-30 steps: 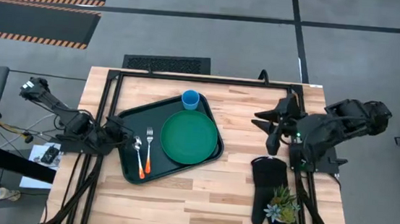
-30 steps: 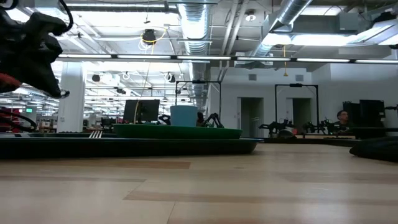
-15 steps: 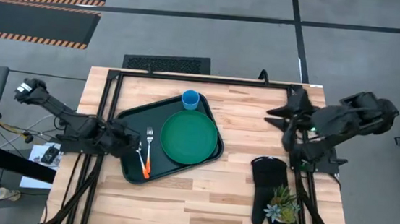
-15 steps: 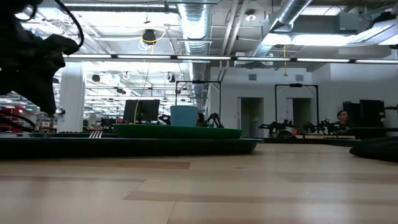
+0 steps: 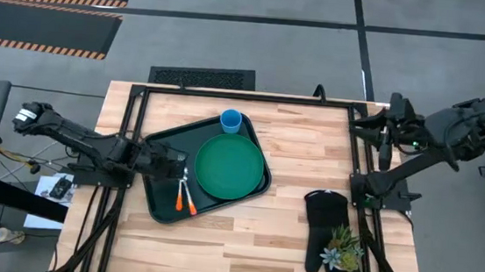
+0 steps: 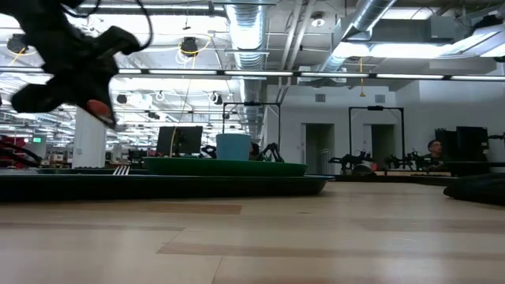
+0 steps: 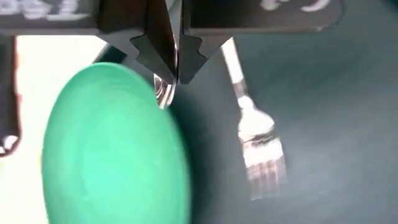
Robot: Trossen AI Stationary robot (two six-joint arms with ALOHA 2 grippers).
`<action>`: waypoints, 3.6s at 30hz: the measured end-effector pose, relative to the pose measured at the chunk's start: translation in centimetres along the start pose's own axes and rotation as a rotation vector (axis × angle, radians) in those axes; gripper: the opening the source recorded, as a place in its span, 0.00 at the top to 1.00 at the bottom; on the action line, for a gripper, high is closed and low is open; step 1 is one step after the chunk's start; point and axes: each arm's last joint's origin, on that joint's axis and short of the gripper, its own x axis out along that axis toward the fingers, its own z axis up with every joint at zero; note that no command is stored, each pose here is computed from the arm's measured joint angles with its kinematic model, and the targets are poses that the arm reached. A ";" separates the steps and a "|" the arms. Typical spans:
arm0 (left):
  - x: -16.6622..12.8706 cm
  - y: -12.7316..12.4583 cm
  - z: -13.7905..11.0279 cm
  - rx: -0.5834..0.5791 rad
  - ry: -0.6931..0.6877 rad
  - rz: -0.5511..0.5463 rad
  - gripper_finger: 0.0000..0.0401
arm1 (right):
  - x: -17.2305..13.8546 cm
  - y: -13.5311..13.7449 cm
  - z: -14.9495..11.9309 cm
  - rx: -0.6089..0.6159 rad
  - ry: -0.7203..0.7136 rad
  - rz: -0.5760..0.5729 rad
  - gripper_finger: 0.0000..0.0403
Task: Pick and place plate/cup/fork/spoon on tray
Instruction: Put the orange spoon on the black tray to the left of the orange fork, then return to Home Position
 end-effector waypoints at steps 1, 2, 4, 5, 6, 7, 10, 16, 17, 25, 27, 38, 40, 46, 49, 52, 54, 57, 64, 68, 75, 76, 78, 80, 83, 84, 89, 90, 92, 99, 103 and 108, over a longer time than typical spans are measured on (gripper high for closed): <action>0.2 -0.3 0.3 0.018 0.002 -0.016 1.00 | -0.2 -0.2 -0.1 -0.006 -0.002 0.001 0.70; 0.4 -0.4 0.6 0.040 0.011 -0.023 1.00 | -0.4 -0.3 -0.1 -0.010 -0.006 0.002 0.70; 0.5 -0.5 1.2 0.077 0.040 -0.030 1.00 | -0.5 -0.5 -0.1 -0.011 -0.010 0.001 0.70; 0.6 -0.6 1.4 0.095 0.051 -0.044 1.00 | -0.5 -0.5 -0.1 -0.011 -0.012 0.001 0.70; 0.5 -0.7 1.7 0.112 0.058 -0.059 1.00 | -0.6 -0.6 -0.1 -0.010 -0.014 0.003 0.70; 0.2 -0.6 2.0 0.127 0.061 -0.073 1.00 | -0.7 -0.6 -0.1 -0.009 -0.015 0.003 0.70; -0.7 -0.3 2.5 0.167 0.049 -0.102 1.00 | -0.7 -0.6 -0.1 -0.008 -0.015 0.003 0.70; -2.9 1.8 3.4 0.194 -0.010 -0.074 1.00 | -0.5 -0.5 -0.1 -0.012 -0.010 0.001 0.70; -3.2 2.2 3.4 0.196 -0.016 -0.061 1.00 | -0.4 -0.5 -0.2 -0.014 -0.008 0.000 0.70; -4.3 3.6 3.5 0.256 -0.020 -0.101 1.00 | 0.0 -0.4 -0.7 -0.028 0.006 -0.017 0.70; -3.9 4.0 3.3 0.270 -0.013 -0.088 1.00 | 0.1 -0.3 -0.7 -0.024 0.000 -0.017 0.70; -0.9 4.8 2.4 0.304 0.011 -0.177 1.00 | 0.0 -0.4 -0.6 -0.011 -0.022 -0.023 0.70; -0.6 5.2 2.3 0.288 0.025 -0.159 1.00 | 0.0 -0.4 -0.6 -0.010 -0.022 -0.023 0.70; -0.4 5.4 2.3 0.251 0.004 -0.131 1.00 | 0.0 -0.4 -0.6 -0.010 -0.022 -0.023 0.70; -0.4 6.1 2.2 0.227 0.023 -0.061 1.00 | 0.0 -0.4 -0.5 -0.010 -0.022 -0.023 0.70; -0.4 6.9 2.1 0.194 0.039 0.012 1.00 | 0.0 -0.4 -0.5 -0.010 -0.022 -0.023 0.70; -0.4 6.9 2.1 0.193 0.032 0.015 1.00 | 0.0 -0.4 -0.5 -0.008 -0.022 -0.023 0.70; -0.4 7.0 2.1 0.196 0.030 0.029 1.00 | 0.0 -0.4 -0.5 -0.003 -0.022 -0.023 0.70; -0.3 7.3 2.1 0.187 0.033 0.070 1.00 | 0.0 -0.4 -0.5 -0.001 -0.023 -0.023 0.70; 0.2 7.9 1.9 0.168 0.041 0.094 1.00 | 0.0 -0.4 -0.5 0.000 -0.023 -0.023 0.70; 1.2 8.4 1.4 0.142 0.061 0.071 1.00 | 0.0 -0.4 -0.5 0.006 -0.030 -0.020 0.70; 1.2 8.4 1.5 0.144 0.053 0.071 1.00 | -0.1 -0.4 -0.5 0.006 -0.030 -0.020 0.70; 1.2 8.4 1.5 0.151 0.054 0.071 1.00 | 0.0 -0.4 -0.5 0.006 -0.030 -0.020 0.70; 1.2 8.4 1.4 0.158 0.064 0.069 1.00 | -0.1 -0.4 -0.5 0.005 -0.030 -0.020 0.70; 1.2 8.4 1.4 0.159 0.074 0.067 1.00 | 0.0 -0.4 -0.5 0.005 -0.030 -0.020 0.70; 1.2 8.4 1.4 0.157 0.074 0.067 1.00 | 0.0 -0.4 -0.5 0.005 -0.030 -0.020 0.70; 1.2 8.4 1.4 0.153 0.077 0.064 1.00 | -0.1 -0.4 -0.5 0.003 -0.029 -0.020 0.70; 1.2 8.4 1.4 0.152 0.076 0.064 1.00 | -0.1 -0.4 -0.5 0.003 -0.029 -0.020 0.70; 1.2 8.4 1.4 0.139 0.076 0.065 0.99 | 0.0 -0.4 -0.5 0.003 -0.029 -0.021 0.70; 1.2 8.4 1.4 0.122 0.074 0.068 0.85 | 0.0 -0.4 -0.5 0.003 -0.029 -0.021 0.70; 1.2 8.4 1.4 0.118 0.074 0.069 0.77 | 0.0 -0.4 -0.5 0.003 -0.029 -0.021 0.70; 1.2 8.4 1.4 0.103 0.072 0.069 0.70 | 0.0 -0.4 -0.5 0.003 -0.029 -0.021 0.70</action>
